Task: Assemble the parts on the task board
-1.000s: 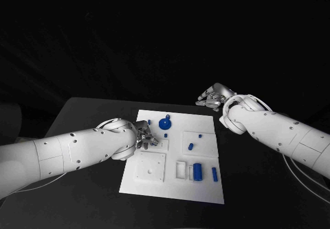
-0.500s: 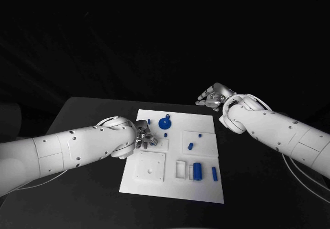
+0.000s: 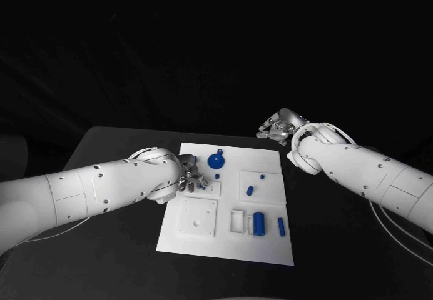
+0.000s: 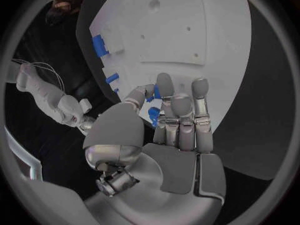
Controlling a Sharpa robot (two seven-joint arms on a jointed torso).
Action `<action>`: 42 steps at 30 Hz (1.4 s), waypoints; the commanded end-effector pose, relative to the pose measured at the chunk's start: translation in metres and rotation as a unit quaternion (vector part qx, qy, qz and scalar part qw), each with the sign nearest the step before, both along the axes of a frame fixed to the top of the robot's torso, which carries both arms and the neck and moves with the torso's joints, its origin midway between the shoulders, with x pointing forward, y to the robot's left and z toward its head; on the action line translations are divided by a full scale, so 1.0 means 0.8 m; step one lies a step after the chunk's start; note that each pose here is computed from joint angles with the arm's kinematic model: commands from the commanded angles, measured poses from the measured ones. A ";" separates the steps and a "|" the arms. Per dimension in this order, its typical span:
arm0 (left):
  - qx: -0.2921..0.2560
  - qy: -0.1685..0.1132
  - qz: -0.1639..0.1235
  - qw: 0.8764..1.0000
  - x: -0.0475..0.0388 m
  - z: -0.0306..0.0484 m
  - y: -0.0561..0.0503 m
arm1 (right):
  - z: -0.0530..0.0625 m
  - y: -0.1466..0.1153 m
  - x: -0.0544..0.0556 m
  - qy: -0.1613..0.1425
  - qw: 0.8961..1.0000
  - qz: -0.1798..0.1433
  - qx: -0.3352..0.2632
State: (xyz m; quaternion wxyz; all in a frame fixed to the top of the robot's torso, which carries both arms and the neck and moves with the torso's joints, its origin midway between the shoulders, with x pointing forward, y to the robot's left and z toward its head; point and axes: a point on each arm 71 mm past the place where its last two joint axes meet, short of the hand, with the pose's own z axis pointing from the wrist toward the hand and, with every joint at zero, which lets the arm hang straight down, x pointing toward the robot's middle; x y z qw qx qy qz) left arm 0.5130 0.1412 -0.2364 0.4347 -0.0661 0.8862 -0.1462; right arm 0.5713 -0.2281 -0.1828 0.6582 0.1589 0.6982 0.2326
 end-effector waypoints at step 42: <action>0.023 0.026 -0.010 0.999 0.006 -0.0039 -0.001 | -0.002 0.002 0.001 0.006 1.000 0.005 -0.002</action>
